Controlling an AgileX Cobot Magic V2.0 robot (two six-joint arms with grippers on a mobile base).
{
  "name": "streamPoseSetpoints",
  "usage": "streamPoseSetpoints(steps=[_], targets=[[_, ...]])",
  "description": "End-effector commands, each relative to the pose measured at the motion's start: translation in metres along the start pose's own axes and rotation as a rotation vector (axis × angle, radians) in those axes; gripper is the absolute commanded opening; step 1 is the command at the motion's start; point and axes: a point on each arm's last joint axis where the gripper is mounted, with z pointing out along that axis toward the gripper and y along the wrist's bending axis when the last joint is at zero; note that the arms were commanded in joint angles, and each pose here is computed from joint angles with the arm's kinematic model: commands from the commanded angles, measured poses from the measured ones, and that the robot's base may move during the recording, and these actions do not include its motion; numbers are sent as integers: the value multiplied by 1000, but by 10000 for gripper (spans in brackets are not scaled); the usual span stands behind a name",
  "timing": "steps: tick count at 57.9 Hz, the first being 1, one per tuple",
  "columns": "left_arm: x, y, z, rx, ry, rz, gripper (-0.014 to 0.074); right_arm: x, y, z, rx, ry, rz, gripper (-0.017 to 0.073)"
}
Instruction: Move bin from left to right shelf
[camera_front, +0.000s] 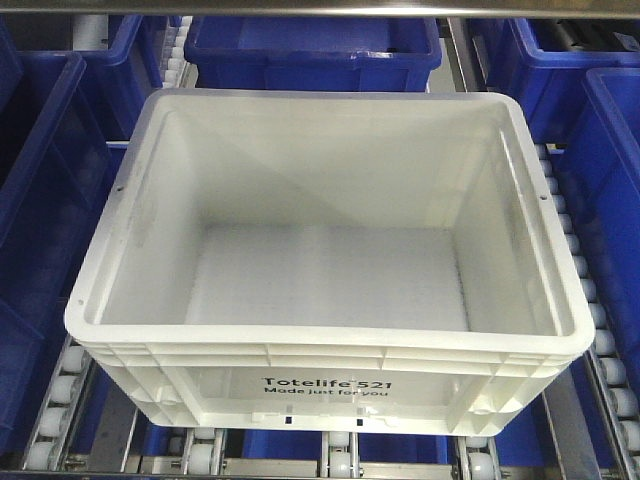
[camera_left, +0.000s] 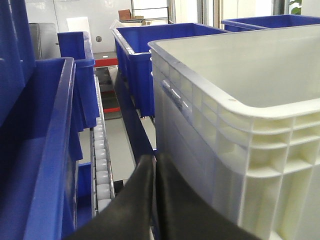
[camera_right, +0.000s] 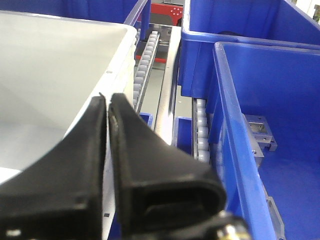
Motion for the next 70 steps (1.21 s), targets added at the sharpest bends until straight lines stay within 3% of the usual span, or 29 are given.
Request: streamPoseSetpoints(steps=[1, 43, 56, 63, 70], targets=[[-1, 0, -1, 2, -66, -13, -6, -15, -2, 0, 16, -93, -11, -8], [-1, 0, -1, 2, -66, -13, -6, -12, -2, -1, 14, -79, -9, -8], [-1, 0, -1, 2, -66, -13, -6, 41, 2, -13, 16, -97, 81, -8], [-1, 0, -1, 2, -66, -13, -6, 70, 3, -10, 14, -19, 128, -8], [-1, 0, -1, 2, -66, -13, -6, 74, 4, -10, 8, 37, 111, -8]])
